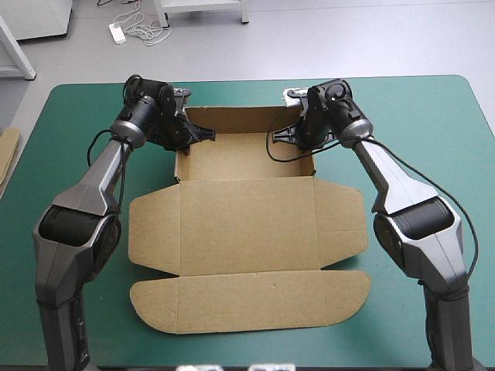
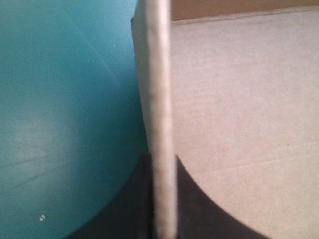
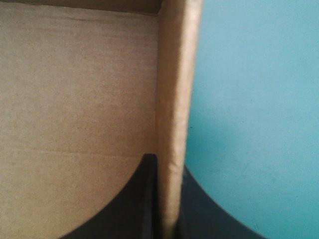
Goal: Fold the box
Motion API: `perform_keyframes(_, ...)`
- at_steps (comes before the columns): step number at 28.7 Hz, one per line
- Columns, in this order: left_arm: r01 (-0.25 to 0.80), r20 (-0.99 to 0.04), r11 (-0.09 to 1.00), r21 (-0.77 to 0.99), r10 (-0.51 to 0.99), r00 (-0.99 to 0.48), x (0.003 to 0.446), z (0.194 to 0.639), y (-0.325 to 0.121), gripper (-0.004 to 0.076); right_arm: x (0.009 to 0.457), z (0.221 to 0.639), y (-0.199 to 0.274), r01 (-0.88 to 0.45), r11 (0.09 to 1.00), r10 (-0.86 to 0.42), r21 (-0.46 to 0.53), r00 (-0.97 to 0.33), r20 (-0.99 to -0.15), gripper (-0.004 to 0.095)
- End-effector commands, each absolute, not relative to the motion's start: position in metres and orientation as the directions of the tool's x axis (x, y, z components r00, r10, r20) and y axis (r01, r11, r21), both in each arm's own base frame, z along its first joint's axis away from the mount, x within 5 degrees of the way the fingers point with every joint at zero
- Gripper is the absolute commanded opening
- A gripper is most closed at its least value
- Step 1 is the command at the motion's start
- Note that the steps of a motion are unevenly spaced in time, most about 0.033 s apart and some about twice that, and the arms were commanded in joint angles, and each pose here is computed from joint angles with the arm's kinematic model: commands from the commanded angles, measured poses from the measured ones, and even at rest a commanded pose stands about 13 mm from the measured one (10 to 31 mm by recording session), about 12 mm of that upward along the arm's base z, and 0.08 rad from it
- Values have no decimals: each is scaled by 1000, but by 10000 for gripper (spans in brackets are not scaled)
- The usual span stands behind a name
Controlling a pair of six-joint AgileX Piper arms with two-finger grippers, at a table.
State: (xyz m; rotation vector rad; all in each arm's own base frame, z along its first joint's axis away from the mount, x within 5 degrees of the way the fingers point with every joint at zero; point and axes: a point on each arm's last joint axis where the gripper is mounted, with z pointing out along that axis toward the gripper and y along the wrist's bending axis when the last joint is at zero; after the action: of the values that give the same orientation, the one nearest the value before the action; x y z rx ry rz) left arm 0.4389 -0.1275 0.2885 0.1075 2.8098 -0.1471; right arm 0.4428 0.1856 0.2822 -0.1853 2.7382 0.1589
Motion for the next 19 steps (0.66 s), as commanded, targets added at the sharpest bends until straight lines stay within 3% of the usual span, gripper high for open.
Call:
perform_keyframes(1, 120, -386, 983, -139, 57, -921, 429, 320, -134, -9, 430, 302, 180, -177, 982, -139, 64, -910, -391, -11)
perform_keyframes(10, 123, -331, 985, -123, 76, -941, 435, 298, -140, -9, 429, 299, 180, -159, 985, -120, 69, -916, -382, -11)
perform_keyframes(19, 145, -337, 989, -38, 124, -933, 435, 293, -144, -7, 430, 299, 179, -140, 988, -104, 69, -918, -383, -11)
